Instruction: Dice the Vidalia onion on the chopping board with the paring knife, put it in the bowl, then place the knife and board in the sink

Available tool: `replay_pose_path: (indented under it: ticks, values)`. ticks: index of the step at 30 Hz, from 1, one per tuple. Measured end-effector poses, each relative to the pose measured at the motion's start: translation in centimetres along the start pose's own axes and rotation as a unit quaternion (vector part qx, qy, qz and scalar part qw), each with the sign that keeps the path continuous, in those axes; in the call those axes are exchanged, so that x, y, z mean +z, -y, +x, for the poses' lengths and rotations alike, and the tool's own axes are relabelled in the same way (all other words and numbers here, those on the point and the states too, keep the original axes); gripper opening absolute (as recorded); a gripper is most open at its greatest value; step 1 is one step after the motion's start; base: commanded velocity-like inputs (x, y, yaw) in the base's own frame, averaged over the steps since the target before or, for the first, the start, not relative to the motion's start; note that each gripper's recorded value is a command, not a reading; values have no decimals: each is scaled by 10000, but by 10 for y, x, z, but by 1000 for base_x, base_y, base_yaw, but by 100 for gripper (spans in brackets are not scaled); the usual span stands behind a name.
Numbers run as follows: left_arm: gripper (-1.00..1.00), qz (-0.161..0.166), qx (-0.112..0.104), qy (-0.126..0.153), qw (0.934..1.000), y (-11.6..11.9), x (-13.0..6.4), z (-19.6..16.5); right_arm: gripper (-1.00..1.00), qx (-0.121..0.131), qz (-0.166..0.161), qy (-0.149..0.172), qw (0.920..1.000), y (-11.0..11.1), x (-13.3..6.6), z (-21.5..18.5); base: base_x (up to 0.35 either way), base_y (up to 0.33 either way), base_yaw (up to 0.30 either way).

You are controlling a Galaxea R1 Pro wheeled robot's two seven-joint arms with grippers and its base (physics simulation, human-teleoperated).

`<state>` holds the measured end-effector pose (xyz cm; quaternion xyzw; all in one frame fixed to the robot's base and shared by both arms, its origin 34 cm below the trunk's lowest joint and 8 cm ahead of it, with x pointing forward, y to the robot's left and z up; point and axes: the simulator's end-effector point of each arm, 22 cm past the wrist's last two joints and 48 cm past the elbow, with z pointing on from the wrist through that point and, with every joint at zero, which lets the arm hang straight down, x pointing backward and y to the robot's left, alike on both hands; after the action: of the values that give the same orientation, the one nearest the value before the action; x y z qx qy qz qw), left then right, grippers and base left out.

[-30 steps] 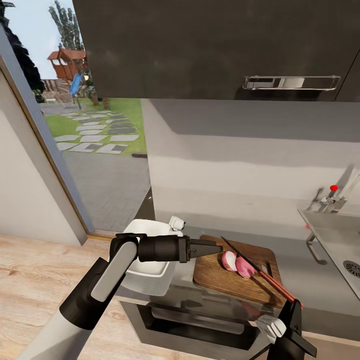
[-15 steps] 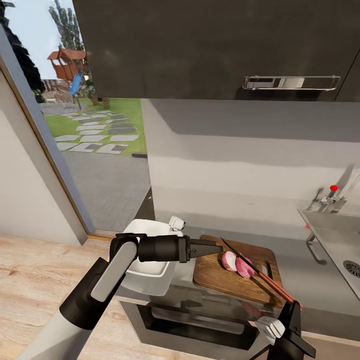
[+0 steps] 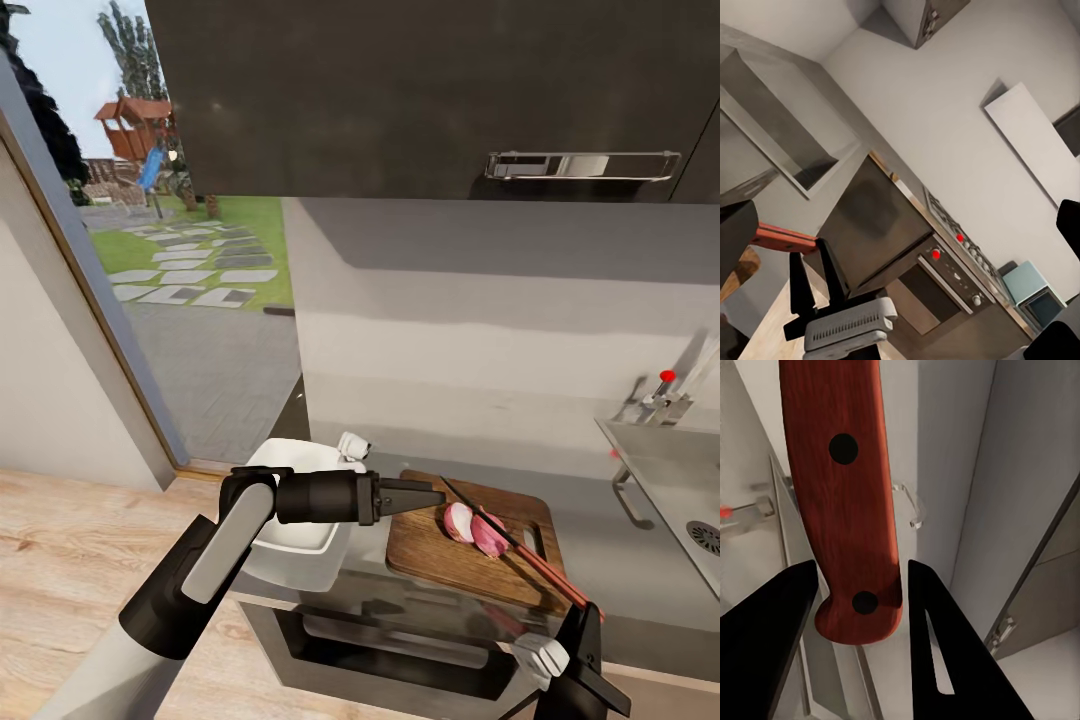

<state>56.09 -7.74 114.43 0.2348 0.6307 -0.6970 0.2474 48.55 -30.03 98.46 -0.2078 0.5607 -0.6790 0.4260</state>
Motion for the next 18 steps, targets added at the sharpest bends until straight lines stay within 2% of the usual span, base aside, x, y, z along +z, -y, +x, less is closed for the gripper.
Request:
replay_pose_path:
  ticks: [18]
  values:
    - [100,4,-1,-3,10000,0,0,0,-100,-80,-133,-18,9999,-7,-1,1,0,0,0]
